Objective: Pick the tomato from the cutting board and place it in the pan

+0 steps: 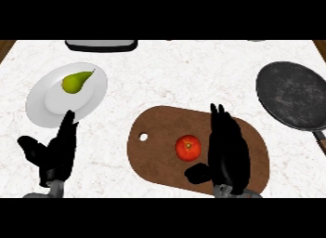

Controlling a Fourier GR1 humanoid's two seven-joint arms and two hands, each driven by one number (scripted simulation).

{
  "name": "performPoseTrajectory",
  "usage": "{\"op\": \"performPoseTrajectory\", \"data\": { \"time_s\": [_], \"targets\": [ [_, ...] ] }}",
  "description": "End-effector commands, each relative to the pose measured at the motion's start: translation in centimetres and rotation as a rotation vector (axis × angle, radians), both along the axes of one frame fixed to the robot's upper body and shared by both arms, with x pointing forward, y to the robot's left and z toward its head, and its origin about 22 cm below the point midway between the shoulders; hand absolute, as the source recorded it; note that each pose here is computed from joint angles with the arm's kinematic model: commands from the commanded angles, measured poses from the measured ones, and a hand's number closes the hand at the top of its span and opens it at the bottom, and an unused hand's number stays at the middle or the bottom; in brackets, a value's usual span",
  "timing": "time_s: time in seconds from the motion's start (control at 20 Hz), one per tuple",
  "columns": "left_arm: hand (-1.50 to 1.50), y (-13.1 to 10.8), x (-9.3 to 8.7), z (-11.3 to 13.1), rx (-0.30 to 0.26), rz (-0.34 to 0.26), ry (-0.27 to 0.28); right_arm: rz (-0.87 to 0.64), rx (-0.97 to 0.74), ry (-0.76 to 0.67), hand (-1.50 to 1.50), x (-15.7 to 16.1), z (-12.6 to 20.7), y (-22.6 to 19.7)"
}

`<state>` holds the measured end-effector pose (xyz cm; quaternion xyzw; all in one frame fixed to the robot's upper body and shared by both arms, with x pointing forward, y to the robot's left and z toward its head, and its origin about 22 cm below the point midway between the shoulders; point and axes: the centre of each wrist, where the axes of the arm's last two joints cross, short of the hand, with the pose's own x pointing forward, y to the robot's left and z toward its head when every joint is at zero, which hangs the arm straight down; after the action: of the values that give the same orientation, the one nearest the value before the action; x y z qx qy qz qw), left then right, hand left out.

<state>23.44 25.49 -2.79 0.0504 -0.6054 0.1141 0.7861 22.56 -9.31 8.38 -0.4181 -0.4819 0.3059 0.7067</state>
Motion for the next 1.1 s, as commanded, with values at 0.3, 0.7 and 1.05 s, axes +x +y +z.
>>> {"op": "performPoseTrajectory", "data": {
  "time_s": [0.3, 0.7, 1.05],
  "targets": [
    [0.0, -1.6, -1.3, -1.4, -0.059, -0.039, 0.053, 0.01, -0.128, 0.325, -1.5, 5.3, 1.2, 1.5],
    [0.0, -0.4, -2.5, -2.8, -0.035, 0.004, 0.078, 0.071, -0.047, 0.454, -1.5, 5.3, 1.6, 0.8],
    [0.0, -1.1, -0.6, -1.6, -0.041, -0.007, 0.071, 0.081, -0.033, 0.365, -1.5, 4.5, 1.6, 2.3]
  ]
}}
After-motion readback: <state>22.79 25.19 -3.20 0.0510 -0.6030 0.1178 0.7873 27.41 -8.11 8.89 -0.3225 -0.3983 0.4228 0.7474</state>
